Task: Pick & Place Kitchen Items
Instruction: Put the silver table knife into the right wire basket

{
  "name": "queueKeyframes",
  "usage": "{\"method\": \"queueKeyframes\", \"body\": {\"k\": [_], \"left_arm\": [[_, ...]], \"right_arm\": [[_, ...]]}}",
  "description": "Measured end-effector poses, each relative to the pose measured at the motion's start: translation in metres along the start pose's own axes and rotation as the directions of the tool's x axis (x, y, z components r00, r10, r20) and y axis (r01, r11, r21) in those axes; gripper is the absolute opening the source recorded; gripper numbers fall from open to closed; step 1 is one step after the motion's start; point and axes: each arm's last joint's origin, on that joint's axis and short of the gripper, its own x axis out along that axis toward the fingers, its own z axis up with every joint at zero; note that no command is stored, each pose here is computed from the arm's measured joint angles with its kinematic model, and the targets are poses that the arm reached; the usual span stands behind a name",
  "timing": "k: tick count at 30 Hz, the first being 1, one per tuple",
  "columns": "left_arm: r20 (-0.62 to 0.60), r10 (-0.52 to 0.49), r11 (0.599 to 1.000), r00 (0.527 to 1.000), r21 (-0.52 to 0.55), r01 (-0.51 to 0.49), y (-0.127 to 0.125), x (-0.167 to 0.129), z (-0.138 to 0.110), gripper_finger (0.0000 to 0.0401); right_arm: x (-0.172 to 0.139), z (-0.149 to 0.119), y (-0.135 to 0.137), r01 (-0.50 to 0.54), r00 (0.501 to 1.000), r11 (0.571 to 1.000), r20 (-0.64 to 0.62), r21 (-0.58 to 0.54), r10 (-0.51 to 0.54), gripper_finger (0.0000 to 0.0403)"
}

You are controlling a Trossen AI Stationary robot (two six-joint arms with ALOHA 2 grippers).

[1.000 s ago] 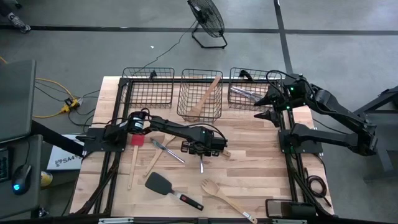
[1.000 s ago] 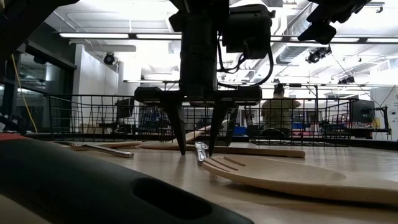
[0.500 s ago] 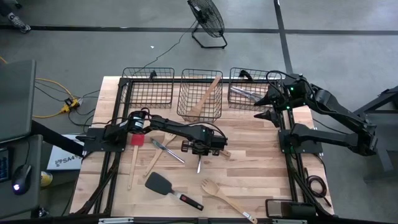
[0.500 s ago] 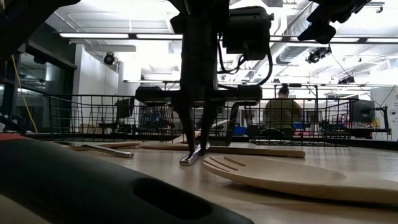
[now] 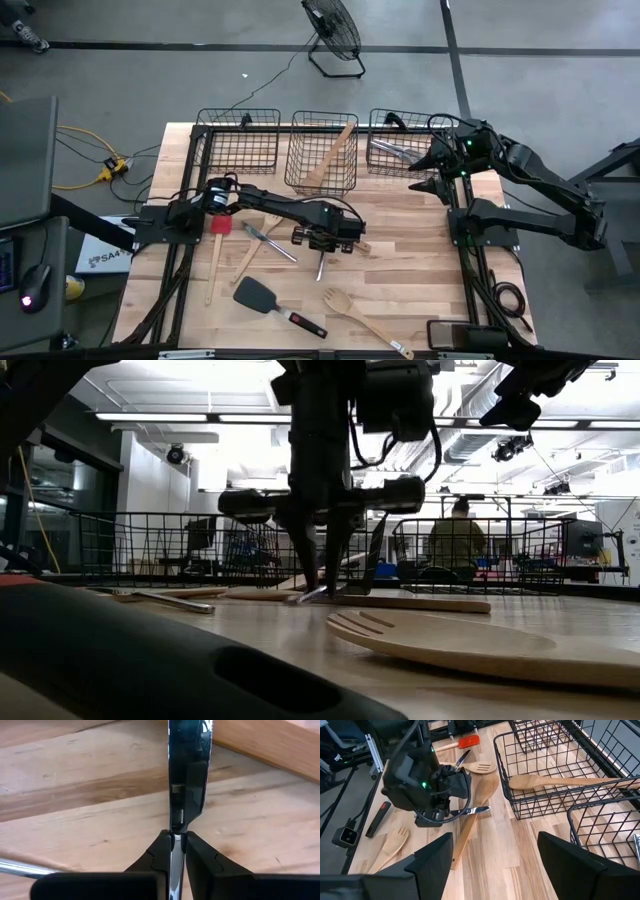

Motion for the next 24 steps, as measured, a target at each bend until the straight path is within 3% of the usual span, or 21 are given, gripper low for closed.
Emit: {"method": "queueKeyframes", "body": {"k": [3,8,15,20,24], "left_arm": [[0.002,-0.004,1.0,1.0,0.012,0.003,-0.002,-0.005,0.0,0.003],[0.03,-0.09,0.994,0.995,0.069,0.088,-0.016,-0.028,-0.001,0.003],[0.146,-0.158,0.979,0.977,0.15,0.136,-0.027,-0.082,0.001,0.0029],[0.253,-0.235,0.961,0.939,0.207,0.185,-0.031,-0.127,0.003,0.0029],[0.307,-0.314,0.938,0.899,0.246,0.244,-0.03,-0.144,0.009,0.0029]], "right_arm": [[0.0,0.0,0.0,0.0,1.0,1.0,0.0,0.0,0.0,0.0281],[0.0,0.0,0.0,0.0,1.0,1.0,0.0,0.0,0.0,0.0281],[0.0,0.0,0.0,0.0,1.0,1.0,-0.001,0.0,0.0,0.0281],[0.0,0.0,0.0,-0.002,1.0,1.0,0.0,0.022,0.002,0.0281],[-0.001,0.0,0.001,-0.039,0.999,0.999,0.004,0.03,0.039,0.0281]]}}
